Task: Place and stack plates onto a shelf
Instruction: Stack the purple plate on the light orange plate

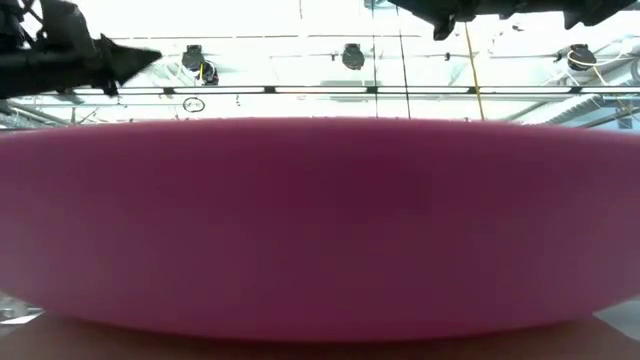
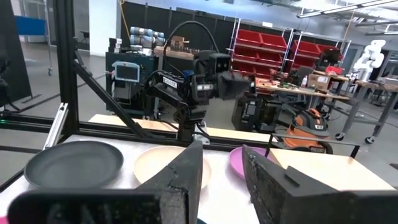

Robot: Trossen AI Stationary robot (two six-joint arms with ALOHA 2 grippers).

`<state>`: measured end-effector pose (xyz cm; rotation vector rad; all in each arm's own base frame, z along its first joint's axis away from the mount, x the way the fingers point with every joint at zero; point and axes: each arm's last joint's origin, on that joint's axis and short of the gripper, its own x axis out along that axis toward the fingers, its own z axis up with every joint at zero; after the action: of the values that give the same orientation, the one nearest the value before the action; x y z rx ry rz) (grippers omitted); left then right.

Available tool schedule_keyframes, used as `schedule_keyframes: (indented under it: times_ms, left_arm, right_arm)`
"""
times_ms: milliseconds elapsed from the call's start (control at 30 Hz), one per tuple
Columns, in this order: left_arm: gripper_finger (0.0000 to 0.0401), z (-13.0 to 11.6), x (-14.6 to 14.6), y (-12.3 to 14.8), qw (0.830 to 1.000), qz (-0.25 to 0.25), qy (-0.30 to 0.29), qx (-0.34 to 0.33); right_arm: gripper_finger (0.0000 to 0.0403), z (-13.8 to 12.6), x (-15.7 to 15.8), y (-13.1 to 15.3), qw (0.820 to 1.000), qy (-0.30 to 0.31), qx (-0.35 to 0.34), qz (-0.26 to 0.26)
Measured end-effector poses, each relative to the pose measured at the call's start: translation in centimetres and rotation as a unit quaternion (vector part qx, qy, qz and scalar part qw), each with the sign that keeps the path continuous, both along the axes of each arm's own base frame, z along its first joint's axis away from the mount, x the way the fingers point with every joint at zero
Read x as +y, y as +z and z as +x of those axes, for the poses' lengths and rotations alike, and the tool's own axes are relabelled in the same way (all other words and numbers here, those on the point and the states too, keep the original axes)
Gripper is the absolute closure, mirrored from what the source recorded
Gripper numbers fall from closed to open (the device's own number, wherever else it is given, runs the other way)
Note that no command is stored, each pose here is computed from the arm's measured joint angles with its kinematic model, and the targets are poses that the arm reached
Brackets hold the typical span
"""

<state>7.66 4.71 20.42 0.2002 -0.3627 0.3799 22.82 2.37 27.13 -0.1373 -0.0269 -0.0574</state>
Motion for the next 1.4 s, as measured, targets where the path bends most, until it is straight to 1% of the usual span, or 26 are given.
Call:
schedule_keyframes:
  times_ms: [67, 167, 233, 267, 333, 400, 467, 533, 633, 667, 733, 800, 867, 933, 1000, 1033, 1167, 1233, 1267, 1333, 1400]
  left_arm:
    - [0.0384, -0.2, -0.2, 0.6, 1.0, 0.012, -0.004, -0.029]
    - [0.0384, -0.4, -0.3, 1.0, 0.998, 0.003, -0.02, -0.06]
    - [0.0384, -0.6, -0.5, 1.9, 0.998, -0.006, -0.032, -0.062]
    - [0.0384, -0.8, -0.7, 2.8, 0.998, -0.003, -0.037, -0.057]
    - [0.0384, -1.4, -1.2, 5.0, 0.999, 0.007, -0.034, -0.028]
    - [0.0384, -2.0, -1.6, 6.9, 1.0, -0.001, -0.013, 0.023]
    - [0.0384, -2.5, -1.8, 8.5, 0.996, -0.035, 0.02, 0.074]
    - [0.0384, -2.9, -1.7, 9.6, 0.988, -0.084, 0.065, 0.114]
    - [0.0384, -2.5, -0.9, 9.5, 0.962, -0.182, 0.131, 0.158]
    - [0.0384, -2.2, -0.5, 9.2, 0.952, -0.203, 0.146, 0.177]
    - [0.0384, -1.6, 0.1, 8.4, 0.933, -0.231, 0.169, 0.218]
    - [0.0384, -0.7, 0.8, 7.2, 0.909, -0.262, 0.186, 0.264]
    - [0.0384, 0.4, 1.6, 5.4, 0.882, -0.305, 0.188, 0.308]
    - [0.0384, 1.7, 2.2, 4.3, 0.865, -0.333, 0.171, 0.334]
    - [0.0384, 3.0, 2.8, 3.0, 0.844, -0.357, 0.159, 0.367]
    - [0.0384, 3.6, 3.0, 2.6, 0.835, -0.367, 0.159, 0.378]
    - [0.0384, 5.6, 4.1, 1.1, 0.813, -0.383, 0.158, 0.409]
    - [0.0384, 6.3, 4.4, 0.2, 0.798, -0.389, 0.157, 0.433]
    - [0.0384, 6.6, 4.5, -0.2, 0.79, -0.389, 0.155, 0.447]
    - [0.0384, 7.2, 4.6, -0.9, 0.781, -0.383, 0.144, 0.471]
    - [0.0384, 7.7, 4.6, -1.6, 0.769, -0.387, 0.134, 0.491]
  right_arm:
    - [0.0308, 0.0, 0.0, 0.0, 1.0, 0.001, 0.0, 0.002]
    - [0.0308, 0.0, 0.0, 0.0, 1.0, 0.001, 0.0, 0.005]
    - [0.0308, 0.0, 0.0, 0.0, 1.0, 0.001, 0.001, 0.005]
    - [0.0308, 0.0, 0.0, 0.0, 1.0, 0.001, 0.001, 0.005]
    - [0.0308, 0.0, 0.0, 0.0, 1.0, 0.001, 0.001, 0.005]
    - [0.0308, 0.0, 0.0, -0.1, 1.0, 0.001, 0.002, 0.005]
    - [0.0308, 0.0, 0.0, 0.0, 1.0, 0.0, 0.002, 0.002]
    - [0.0308, 0.0, 0.0, 0.0, 1.0, 0.0, 0.0, 0.001]
    - [0.0308, 0.0, 0.0, 0.1, 1.0, 0.0, -0.004, 0.001]
    - [0.0308, 0.0, 0.0, 0.1, 1.0, 0.0, -0.005, 0.001]
    - [0.0308, 0.0, 0.0, 0.1, 1.0, 0.0, -0.005, 0.008]
    - [0.0308, 0.0, 0.0, 0.0, 1.0, 0.001, -0.003, 0.022]
    - [0.0308, 0.0, 0.0, -0.1, 1.0, 0.001, 0.001, 0.031]
    - [0.0308, 0.0, 0.0, -0.1, 1.0, 0.001, 0.003, 0.031]
    - [0.0308, 0.0, 0.0, -0.1, 1.0, 0.001, 0.004, 0.031]
    - [0.0308, 0.0, 0.0, -0.1, 1.0, 0.001, 0.004, 0.031]
    - [0.0308, 0.0, 0.0, -0.1, 0.999, 0.001, 0.003, 0.035]
    - [0.0308, 0.0, 0.0, -0.1, 0.999, 0.001, 0.004, 0.037]
    - [0.0308, 0.0, 0.0, -0.2, 0.999, 0.001, 0.005, 0.037]
    - [0.0308, 0.0, 0.1, -0.2, 0.999, 0.002, 0.008, 0.036]
    - [0.0308, 0.0, 0.1, -0.2, 0.999, 0.002, 0.008, 0.036]
